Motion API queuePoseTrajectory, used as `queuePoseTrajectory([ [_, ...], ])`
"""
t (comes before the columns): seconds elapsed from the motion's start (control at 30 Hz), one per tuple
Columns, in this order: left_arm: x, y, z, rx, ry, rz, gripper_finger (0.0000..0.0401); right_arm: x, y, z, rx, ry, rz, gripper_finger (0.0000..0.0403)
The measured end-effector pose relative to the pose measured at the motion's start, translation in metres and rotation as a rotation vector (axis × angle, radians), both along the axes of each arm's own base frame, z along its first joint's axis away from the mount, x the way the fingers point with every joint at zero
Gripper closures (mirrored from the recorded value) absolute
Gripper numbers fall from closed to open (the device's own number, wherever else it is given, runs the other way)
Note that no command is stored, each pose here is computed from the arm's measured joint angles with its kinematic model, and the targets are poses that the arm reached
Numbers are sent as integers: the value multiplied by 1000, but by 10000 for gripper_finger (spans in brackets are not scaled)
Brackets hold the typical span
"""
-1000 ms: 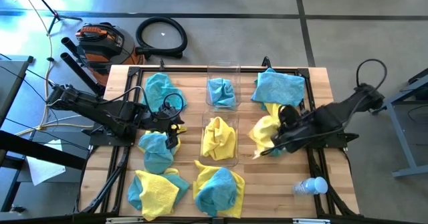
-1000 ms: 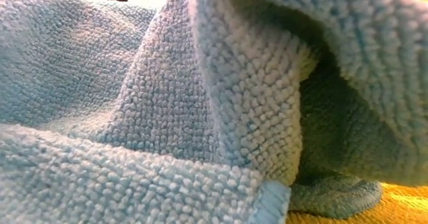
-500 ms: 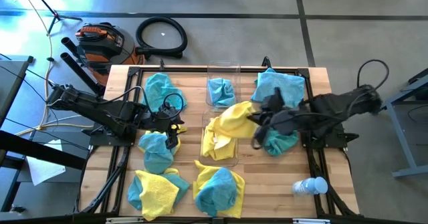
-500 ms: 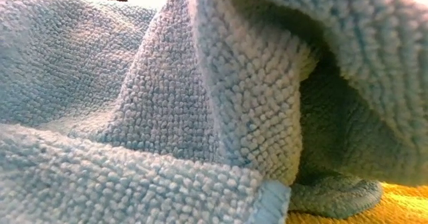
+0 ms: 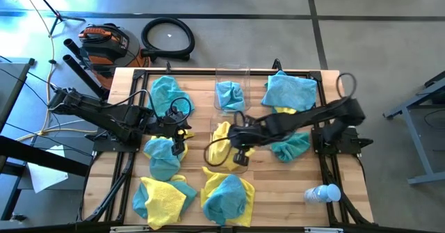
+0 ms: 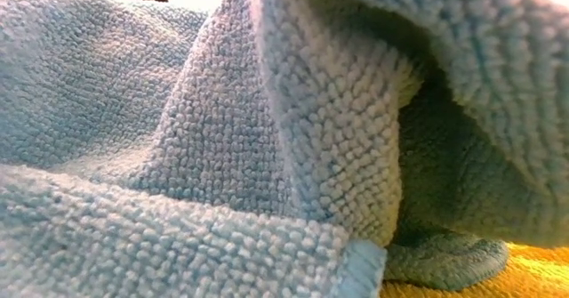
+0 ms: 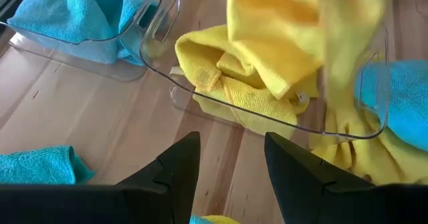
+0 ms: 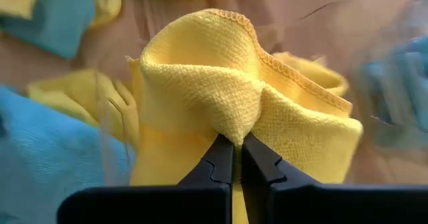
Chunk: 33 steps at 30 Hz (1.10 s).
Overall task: Sort microfiber towel by color & place in baskets
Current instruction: Put the yellow towel into the bottom transparent bin
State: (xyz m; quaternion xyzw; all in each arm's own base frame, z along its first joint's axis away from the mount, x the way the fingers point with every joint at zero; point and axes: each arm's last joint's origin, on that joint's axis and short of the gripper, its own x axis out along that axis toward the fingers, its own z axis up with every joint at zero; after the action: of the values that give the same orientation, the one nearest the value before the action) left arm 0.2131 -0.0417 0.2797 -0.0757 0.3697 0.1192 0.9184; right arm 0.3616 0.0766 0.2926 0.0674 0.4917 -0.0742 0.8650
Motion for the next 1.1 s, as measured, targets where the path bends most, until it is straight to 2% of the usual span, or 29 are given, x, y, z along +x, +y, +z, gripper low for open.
queuePoseTrajectory([
  [0.13, 0, 0, 0, -1, 1, -1, 243, 21, 1, -29, 11, 38, 58, 403],
  [0.53, -9, 2, 5, 44, 10, -49, 243, 57, 5, -95, 74, 91, 72, 403],
  [0.67, -19, 4, 12, 49, -15, -58, 243, 62, 6, -116, 92, 128, 29, 403],
  [0.8, -28, 6, 19, 42, -49, -58, 243, 63, 6, -122, 127, 147, -24, 400],
  [0.93, -33, 8, 24, 36, -77, -57, 243, 63, 4, -122, 155, 153, -58, 369],
  [1.1, -35, 8, 25, 44, -82, -65, 243, 65, 5, -112, 193, 163, -95, 303],
])
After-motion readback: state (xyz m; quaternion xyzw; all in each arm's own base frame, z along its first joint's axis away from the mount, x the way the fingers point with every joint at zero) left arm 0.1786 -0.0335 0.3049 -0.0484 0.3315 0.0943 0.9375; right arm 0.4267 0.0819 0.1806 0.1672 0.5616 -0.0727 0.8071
